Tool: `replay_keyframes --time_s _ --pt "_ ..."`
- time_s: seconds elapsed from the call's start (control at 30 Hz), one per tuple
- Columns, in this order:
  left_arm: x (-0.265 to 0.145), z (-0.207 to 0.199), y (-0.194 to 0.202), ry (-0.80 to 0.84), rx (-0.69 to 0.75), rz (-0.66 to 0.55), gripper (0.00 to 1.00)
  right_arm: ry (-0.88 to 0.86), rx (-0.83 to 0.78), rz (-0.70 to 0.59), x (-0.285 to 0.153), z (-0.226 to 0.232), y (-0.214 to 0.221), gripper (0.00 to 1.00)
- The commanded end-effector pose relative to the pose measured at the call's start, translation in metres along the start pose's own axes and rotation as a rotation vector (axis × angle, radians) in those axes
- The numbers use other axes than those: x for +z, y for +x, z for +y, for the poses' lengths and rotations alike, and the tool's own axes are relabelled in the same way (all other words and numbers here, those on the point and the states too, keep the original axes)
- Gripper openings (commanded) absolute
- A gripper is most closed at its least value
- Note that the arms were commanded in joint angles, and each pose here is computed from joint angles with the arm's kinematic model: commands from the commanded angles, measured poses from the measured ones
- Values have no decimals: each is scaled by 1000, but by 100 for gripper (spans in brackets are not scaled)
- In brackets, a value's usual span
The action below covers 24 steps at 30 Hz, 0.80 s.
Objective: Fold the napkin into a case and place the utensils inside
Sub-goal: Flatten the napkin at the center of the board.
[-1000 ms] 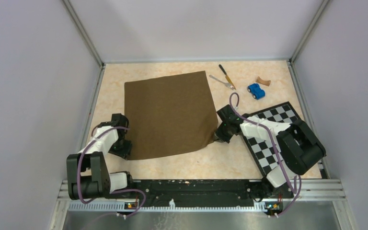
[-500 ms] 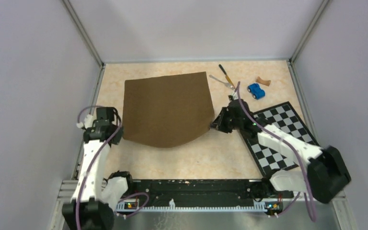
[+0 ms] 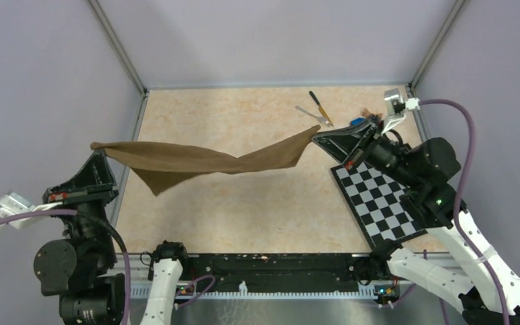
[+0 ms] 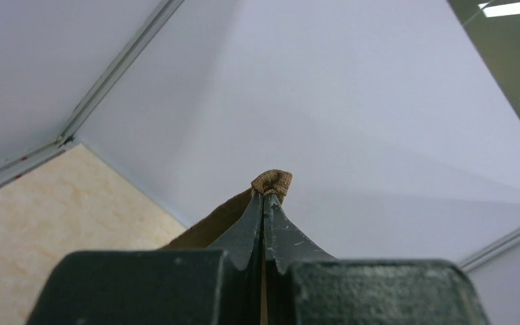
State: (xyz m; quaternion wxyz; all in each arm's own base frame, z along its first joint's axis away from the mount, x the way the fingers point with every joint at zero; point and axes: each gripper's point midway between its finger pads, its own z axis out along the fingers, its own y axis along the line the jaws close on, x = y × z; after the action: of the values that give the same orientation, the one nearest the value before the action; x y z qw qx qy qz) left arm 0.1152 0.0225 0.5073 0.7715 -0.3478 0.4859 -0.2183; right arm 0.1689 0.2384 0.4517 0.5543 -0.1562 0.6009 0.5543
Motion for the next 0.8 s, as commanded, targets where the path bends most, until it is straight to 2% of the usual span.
replay_keyframes --time_s 0.0,0.13,0.33,0.5,0.6,0.77 --pt "30 -13 -7 26 80 -34 0 41 9 -88 13 -2 -28 0" --pt "77 12 8 -87 106 -48 0 268 17 -128 38 -53 -40 0" --pt "174 85 80 -294 226 25 0 502 93 -112 76 -162 -26 0" --pt "237 158 170 -426 299 198 0 611 133 -63 110 -251 -4 0" --pt "262 212 225 -538 316 351 0 660 143 -9 133 -307 27 0" --pt "296 269 306 -483 300 555 0 695 158 98 162 -376 69 0"
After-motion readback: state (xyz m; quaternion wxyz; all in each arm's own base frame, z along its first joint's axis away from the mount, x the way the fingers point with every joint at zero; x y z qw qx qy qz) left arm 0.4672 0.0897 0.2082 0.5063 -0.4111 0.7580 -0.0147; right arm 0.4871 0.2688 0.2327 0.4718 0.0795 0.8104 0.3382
